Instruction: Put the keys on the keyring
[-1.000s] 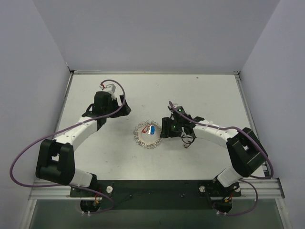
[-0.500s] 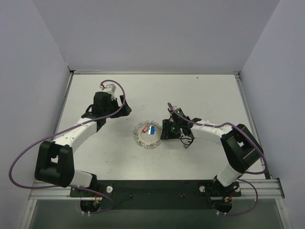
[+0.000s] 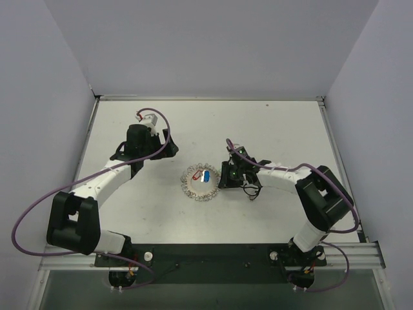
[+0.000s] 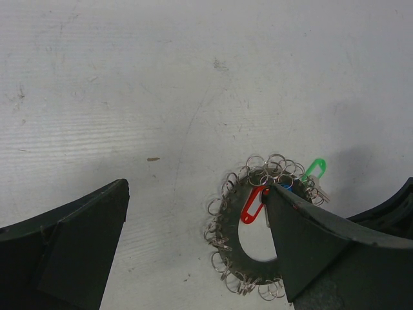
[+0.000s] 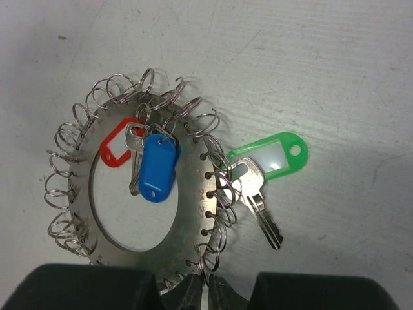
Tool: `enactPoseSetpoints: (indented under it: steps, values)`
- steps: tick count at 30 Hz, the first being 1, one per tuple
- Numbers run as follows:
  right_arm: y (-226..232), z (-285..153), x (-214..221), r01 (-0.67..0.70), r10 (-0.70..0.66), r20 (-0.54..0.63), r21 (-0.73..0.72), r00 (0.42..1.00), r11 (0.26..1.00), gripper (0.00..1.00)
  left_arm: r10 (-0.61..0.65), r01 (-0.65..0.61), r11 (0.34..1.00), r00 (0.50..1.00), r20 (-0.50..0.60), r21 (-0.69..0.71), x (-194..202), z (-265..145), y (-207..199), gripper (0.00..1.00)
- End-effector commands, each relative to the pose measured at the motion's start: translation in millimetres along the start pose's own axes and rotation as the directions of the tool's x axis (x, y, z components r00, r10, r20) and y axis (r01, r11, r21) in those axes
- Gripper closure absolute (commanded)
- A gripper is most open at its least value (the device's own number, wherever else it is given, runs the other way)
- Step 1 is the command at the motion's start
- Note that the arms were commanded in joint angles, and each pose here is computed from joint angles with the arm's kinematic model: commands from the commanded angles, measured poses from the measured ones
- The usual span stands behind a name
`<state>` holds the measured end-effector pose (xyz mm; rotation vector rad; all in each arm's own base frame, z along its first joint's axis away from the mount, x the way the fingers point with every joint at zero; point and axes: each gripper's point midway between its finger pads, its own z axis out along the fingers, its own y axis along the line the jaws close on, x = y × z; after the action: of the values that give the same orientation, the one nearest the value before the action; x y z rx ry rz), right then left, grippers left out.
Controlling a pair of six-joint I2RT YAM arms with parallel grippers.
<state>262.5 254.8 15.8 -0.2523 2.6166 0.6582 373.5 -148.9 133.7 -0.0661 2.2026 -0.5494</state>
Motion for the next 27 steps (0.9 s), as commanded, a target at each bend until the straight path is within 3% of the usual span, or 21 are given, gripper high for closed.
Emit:
enactPoseSetpoints:
  steps: [1,3,18,27]
  values:
    - [7.2,-3.2,-3.9,0.003,-0.003,0.017,-0.025,1.0,1.0,0.92,0.024,-0.027,0.999,0.998,0.06,0.044,-16.3,-7.4,-12.0,0.02]
    - [8.4,-6.4,-5.8,0.01,-0.009,0.027,-0.028,1.0,1.0,1.0,0.025,-0.028,0.998,0.998,0.06,0.048,-15.5,-7.5,-13.0,0.03]
    - [20.5,-46.1,-37.4,0.118,-0.116,0.124,-0.011,0.985,0.993,1.0,0.023,-0.027,0.998,0.997,0.075,0.058,-16.5,-15.0,-15.3,0.03]
    - [38.2,-75.6,-58.7,0.195,-0.184,0.196,-0.033,0.963,0.98,1.0,0.031,-0.05,0.989,0.99,0.136,0.14,-31.3,-25.4,-33.6,0.03]
